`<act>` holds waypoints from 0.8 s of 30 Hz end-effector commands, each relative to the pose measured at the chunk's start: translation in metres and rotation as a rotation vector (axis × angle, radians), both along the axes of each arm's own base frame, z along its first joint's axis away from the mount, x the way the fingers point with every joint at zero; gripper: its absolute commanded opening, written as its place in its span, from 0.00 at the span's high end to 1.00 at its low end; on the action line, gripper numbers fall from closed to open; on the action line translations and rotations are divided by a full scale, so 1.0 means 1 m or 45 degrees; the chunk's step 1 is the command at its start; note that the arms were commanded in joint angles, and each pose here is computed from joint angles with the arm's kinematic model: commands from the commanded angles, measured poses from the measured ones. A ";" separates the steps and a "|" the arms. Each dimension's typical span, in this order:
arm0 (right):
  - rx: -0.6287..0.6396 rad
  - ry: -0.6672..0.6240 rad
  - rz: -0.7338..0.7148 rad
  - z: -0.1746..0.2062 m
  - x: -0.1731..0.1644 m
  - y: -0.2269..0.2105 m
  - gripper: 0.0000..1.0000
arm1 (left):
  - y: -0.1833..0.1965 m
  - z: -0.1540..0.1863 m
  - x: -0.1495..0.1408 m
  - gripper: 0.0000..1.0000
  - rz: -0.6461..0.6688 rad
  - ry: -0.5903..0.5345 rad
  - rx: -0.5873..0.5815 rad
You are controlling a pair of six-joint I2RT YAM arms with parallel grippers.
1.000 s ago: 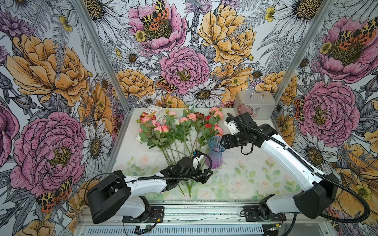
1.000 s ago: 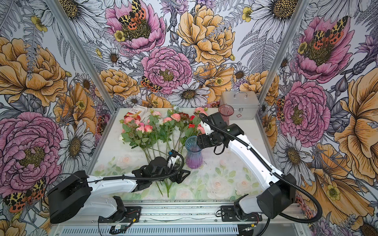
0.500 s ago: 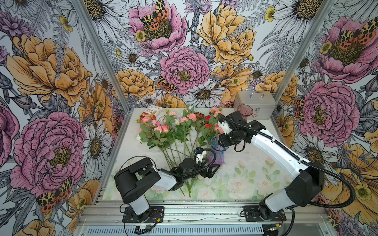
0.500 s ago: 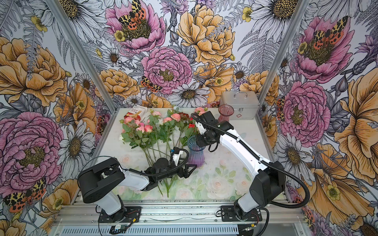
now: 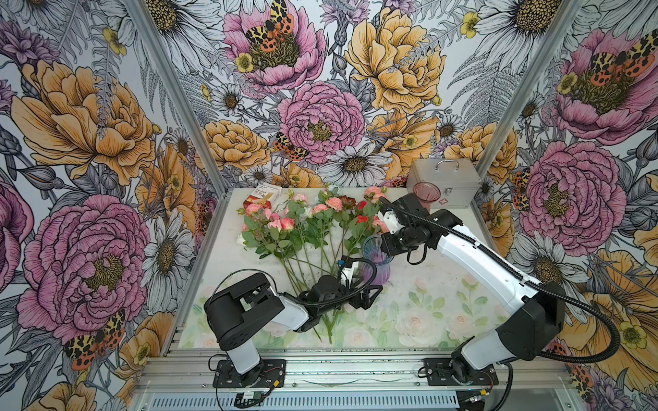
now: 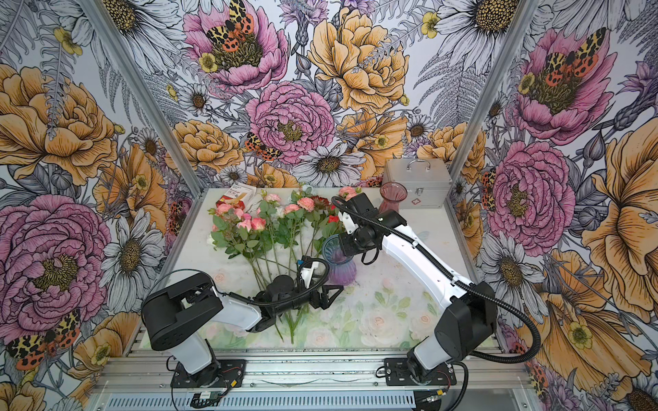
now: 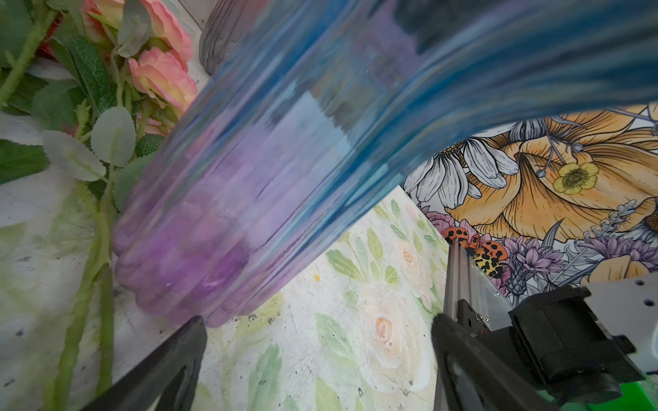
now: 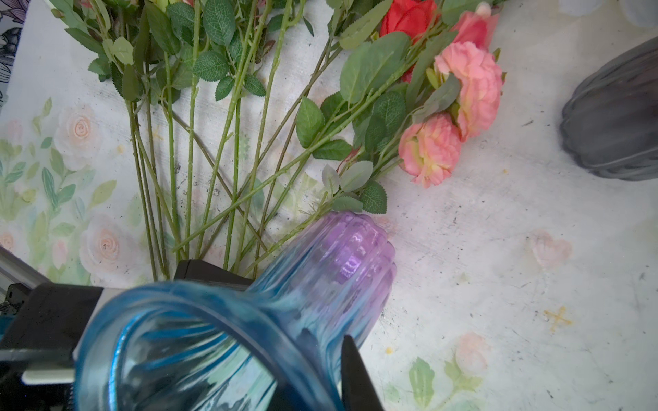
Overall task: Place the pink flowers into the vase
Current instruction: Move the vase to the center of the board.
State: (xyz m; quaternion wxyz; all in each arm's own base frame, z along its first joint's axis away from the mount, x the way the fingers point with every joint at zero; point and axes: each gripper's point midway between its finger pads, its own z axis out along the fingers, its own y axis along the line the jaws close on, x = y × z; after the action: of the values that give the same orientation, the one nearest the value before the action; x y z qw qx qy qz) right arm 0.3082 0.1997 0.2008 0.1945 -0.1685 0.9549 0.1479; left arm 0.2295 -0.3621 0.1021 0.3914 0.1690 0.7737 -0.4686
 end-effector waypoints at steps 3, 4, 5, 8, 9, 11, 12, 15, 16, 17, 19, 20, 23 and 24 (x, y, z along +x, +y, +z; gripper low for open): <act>-0.076 -0.017 -0.110 -0.010 0.014 -0.038 0.84 | -0.009 0.021 0.009 0.01 -0.002 -0.081 0.006; -0.050 0.006 -0.135 -0.012 0.015 -0.043 0.84 | -0.010 0.023 0.010 0.01 0.001 -0.092 0.011; -0.030 0.021 -0.156 -0.013 0.016 -0.047 0.84 | -0.012 0.026 0.011 0.01 -0.004 -0.100 0.016; -0.040 0.036 -0.217 -0.018 0.016 -0.064 0.84 | -0.017 0.033 0.015 0.01 -0.011 -0.128 0.028; -0.034 0.046 -0.238 -0.019 0.016 -0.069 0.84 | -0.018 0.036 0.017 0.01 -0.012 -0.137 0.028; -0.022 0.066 -0.277 -0.022 0.016 -0.079 0.84 | -0.018 0.043 0.021 0.01 -0.007 -0.151 0.020; -0.020 0.075 -0.300 -0.024 0.017 -0.085 0.84 | -0.015 0.047 0.024 0.01 0.003 -0.157 0.011; 0.002 0.124 -0.364 -0.033 0.017 -0.099 0.84 | -0.004 0.061 0.033 0.01 0.037 -0.183 -0.006; 0.010 0.140 -0.382 -0.036 0.017 -0.103 0.84 | 0.001 0.067 0.036 0.01 0.051 -0.197 0.001; 0.014 0.151 -0.397 -0.038 0.017 -0.106 0.84 | 0.006 0.072 0.038 0.01 0.062 -0.214 0.010; 0.028 0.162 -0.420 -0.038 0.020 -0.111 0.84 | 0.017 0.085 0.041 0.02 0.088 -0.261 0.040; 0.032 0.159 -0.436 -0.037 0.022 -0.113 0.84 | 0.023 0.091 0.044 0.01 0.103 -0.286 0.064; 0.020 0.154 -0.454 -0.033 0.030 -0.117 0.83 | 0.038 0.107 0.046 0.01 0.131 -0.341 0.125; 0.011 0.164 -0.455 -0.035 0.031 -0.117 0.84 | 0.044 0.110 0.048 0.01 0.147 -0.345 0.140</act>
State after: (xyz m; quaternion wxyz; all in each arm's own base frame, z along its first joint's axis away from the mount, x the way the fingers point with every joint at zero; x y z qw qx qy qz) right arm 0.3402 0.1081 0.1936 0.1927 0.0028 0.9608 0.1991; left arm 0.2725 -0.3317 0.2086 0.4982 0.1898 0.7339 -0.4209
